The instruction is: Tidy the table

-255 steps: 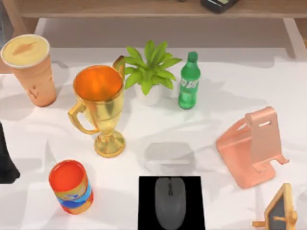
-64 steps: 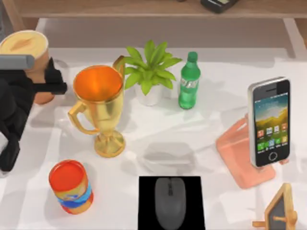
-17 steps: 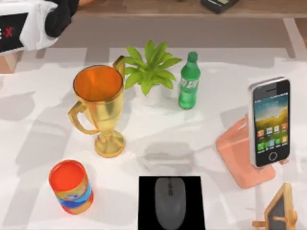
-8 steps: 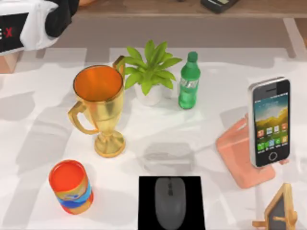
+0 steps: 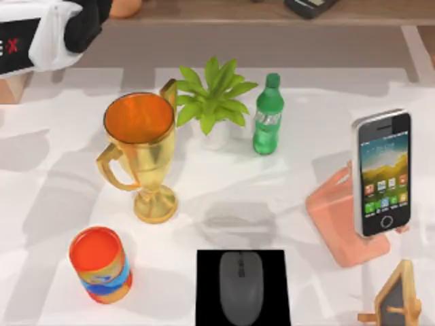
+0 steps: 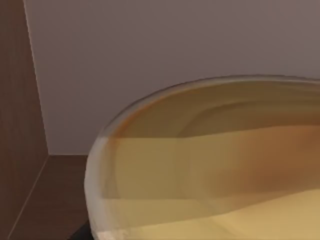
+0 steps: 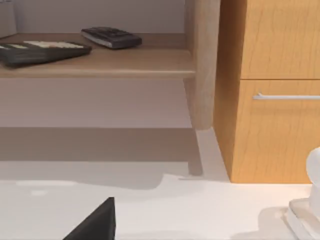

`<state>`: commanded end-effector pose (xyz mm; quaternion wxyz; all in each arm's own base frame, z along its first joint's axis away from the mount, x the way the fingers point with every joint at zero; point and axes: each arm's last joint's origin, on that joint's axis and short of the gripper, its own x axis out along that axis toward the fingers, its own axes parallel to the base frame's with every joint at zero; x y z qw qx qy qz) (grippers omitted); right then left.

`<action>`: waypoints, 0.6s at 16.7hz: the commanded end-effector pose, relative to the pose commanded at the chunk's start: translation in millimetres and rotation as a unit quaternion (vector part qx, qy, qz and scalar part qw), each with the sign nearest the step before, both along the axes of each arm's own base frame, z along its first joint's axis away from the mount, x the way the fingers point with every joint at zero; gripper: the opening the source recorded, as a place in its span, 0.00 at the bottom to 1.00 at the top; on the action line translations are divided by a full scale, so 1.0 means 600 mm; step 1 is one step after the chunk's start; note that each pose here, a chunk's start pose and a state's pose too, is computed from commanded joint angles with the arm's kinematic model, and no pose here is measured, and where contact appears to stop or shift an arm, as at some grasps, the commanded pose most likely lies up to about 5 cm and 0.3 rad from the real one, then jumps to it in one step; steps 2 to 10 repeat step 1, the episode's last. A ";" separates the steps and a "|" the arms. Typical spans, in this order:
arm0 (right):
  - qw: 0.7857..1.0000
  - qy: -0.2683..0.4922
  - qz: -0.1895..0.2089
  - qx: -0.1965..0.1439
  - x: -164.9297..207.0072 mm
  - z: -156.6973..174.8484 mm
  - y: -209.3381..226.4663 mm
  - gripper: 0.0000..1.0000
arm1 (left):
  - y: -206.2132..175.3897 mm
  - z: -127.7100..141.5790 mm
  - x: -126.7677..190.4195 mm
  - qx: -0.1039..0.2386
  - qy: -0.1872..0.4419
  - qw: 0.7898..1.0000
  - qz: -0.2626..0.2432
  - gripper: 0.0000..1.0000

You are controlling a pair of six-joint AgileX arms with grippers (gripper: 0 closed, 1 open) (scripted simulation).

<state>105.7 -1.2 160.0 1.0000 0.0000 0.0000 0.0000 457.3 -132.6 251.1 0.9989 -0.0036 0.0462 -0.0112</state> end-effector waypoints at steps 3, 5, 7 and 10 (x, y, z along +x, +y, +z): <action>1.000 0.000 0.000 0.000 0.000 0.000 0.000 1.00 | 0.000 0.000 0.000 0.000 0.000 1.000 0.000 1.00; 1.000 0.000 0.000 0.000 0.000 0.000 0.000 1.00 | 0.000 0.000 0.000 0.000 0.000 1.000 0.000 1.00; 1.000 0.000 0.000 0.000 0.000 0.000 0.000 1.00 | 0.000 0.000 0.000 0.000 0.000 1.000 0.000 1.00; 1.000 0.000 0.000 0.000 0.000 0.000 0.000 1.00 | 0.000 0.000 0.000 0.000 0.000 1.000 0.000 1.00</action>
